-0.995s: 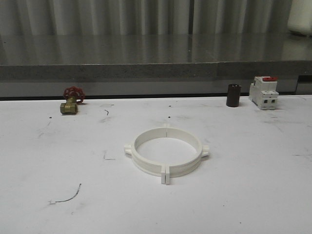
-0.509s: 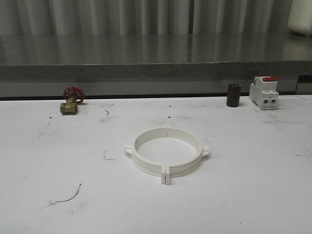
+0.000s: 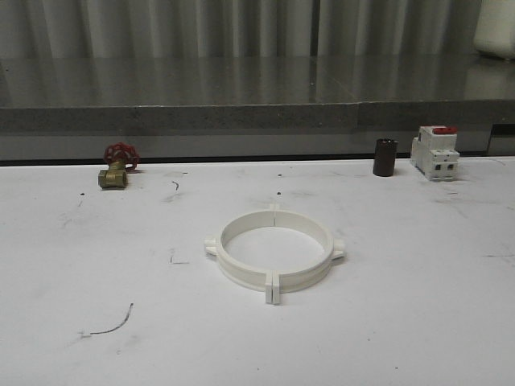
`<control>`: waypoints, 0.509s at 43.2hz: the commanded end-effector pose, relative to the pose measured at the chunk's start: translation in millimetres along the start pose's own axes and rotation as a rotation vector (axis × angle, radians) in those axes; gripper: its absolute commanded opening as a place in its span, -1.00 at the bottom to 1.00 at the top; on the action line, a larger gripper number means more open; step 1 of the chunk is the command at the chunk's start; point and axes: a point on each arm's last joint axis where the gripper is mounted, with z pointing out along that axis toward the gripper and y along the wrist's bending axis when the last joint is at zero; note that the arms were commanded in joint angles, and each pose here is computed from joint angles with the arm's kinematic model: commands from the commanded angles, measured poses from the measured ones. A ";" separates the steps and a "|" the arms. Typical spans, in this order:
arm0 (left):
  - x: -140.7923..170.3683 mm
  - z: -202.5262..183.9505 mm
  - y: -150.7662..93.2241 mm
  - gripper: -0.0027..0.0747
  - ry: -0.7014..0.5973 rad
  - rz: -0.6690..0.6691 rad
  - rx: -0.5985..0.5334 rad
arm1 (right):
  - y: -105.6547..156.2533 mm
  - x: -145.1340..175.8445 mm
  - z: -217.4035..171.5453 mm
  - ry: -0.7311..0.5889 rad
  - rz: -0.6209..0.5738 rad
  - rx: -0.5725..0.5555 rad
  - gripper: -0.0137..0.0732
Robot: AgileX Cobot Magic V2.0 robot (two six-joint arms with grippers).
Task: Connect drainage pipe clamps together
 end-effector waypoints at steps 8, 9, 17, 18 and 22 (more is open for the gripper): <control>16.9 -45.2 10.9 -0.98 -0.364 0.043 -0.240 | 0.1 -10.5 -4.1 -0.081 -0.018 0.001 -0.84; 19.3 -48.2 11.2 -0.98 -0.398 0.045 -0.261 | 0.1 -10.5 -4.1 -0.081 -0.018 0.001 -0.84; 57.3 -46.5 10.4 -0.98 -0.546 0.023 -0.371 | 0.1 -10.5 -4.1 -0.081 -0.018 0.001 -0.84; 60.8 -46.0 10.1 -0.98 -0.561 0.023 -0.380 | 0.1 -10.5 -4.1 -0.081 -0.018 0.001 -0.84; 75.2 -35.4 10.3 -0.98 -0.587 0.023 -0.393 | 0.1 -10.5 -4.1 -0.081 -0.018 0.001 -0.84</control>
